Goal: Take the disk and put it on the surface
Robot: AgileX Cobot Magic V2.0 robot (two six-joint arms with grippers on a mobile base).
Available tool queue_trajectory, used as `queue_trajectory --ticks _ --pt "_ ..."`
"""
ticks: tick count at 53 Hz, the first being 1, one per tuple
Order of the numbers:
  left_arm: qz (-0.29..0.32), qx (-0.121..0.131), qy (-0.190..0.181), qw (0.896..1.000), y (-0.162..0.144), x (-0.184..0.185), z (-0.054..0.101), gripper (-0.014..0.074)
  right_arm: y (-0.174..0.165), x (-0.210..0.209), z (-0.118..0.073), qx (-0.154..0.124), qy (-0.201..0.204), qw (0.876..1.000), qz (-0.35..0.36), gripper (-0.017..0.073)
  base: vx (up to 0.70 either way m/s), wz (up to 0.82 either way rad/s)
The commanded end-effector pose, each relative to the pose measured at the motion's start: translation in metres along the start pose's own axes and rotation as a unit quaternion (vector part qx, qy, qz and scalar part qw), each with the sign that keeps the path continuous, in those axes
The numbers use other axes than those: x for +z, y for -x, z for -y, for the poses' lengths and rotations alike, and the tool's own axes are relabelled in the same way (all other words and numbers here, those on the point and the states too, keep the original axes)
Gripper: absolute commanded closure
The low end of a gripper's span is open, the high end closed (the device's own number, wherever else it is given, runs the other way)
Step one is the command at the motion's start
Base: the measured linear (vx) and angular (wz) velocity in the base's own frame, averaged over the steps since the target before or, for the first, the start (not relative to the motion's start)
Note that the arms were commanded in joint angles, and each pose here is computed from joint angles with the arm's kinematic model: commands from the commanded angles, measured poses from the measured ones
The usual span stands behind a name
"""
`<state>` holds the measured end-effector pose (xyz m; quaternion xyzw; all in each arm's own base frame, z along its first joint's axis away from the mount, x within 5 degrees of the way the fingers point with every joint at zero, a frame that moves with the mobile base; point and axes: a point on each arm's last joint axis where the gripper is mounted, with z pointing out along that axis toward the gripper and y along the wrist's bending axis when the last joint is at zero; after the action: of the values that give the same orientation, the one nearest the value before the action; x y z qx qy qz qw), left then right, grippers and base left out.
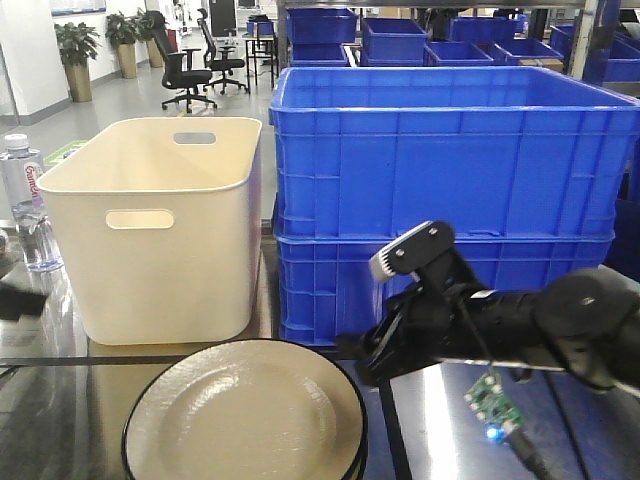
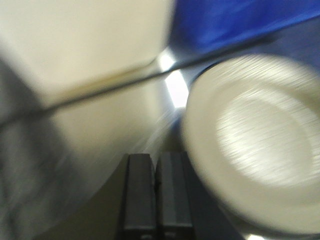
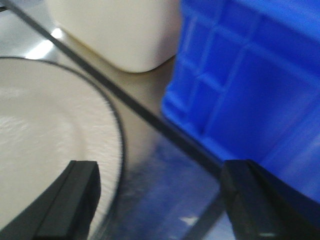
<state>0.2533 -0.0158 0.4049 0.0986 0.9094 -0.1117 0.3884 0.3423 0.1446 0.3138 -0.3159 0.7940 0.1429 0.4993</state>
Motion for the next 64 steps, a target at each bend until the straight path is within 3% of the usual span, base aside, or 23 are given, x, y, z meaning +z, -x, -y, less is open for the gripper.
queue_trajectory --ticks 1,6,9,11,19,28,37,42,47,64 --pt "0.007 -0.023 0.085 0.996 -0.005 -0.007 -0.013 0.0598 0.030 -0.039 0.011 0.011 -0.049 0.997 0.058 0.0140 0.00 0.00" --pt "-0.020 -0.012 0.132 0.991 -0.020 0.000 -0.023 0.0598 0.035 -0.064 0.014 0.047 -0.053 0.996 0.052 0.0355 0.00 0.00" --pt "-0.016 -0.008 0.138 0.990 -0.029 0.001 -0.023 0.0598 0.036 -0.082 0.015 0.061 -0.059 0.996 0.040 0.0515 0.00 0.00" --pt "-0.006 -0.007 0.138 0.990 -0.035 -0.001 -0.021 0.0598 0.035 -0.093 0.015 0.062 -0.063 0.996 0.028 0.0576 0.00 0.00" --pt "0.082 0.001 0.127 0.989 -0.064 -0.016 -0.008 0.0598 0.035 -0.135 0.006 0.043 -0.085 0.995 0.003 0.0571 0.00 0.00" --pt "0.181 0.017 0.100 0.978 -0.113 -0.040 0.013 0.0598 0.017 -0.178 -0.014 0.036 -0.130 0.986 0.102 0.0568 0.00 0.00" --pt "0.237 0.031 0.086 0.967 -0.160 -0.052 0.027 0.0598 -0.026 -0.204 -0.026 0.042 -0.208 0.958 0.194 0.0568 0.00 0.00" --pt "0.258 0.038 0.093 0.961 -0.175 -0.054 0.029 0.0598 -0.042 -0.214 -0.024 0.080 -0.255 0.934 0.238 0.0568 0.00 0.00" --pt "0.267 0.039 0.095 0.958 -0.182 -0.055 0.030 0.0598 -0.048 -0.217 -0.022 0.105 -0.277 0.920 0.258 0.0568 0.00 0.00" --pt "0.258 0.040 0.092 0.961 -0.183 -0.053 0.030 0.0598 -0.052 -0.216 -0.023 0.119 -0.272 0.921 0.254 0.0568 0.00 0.00"
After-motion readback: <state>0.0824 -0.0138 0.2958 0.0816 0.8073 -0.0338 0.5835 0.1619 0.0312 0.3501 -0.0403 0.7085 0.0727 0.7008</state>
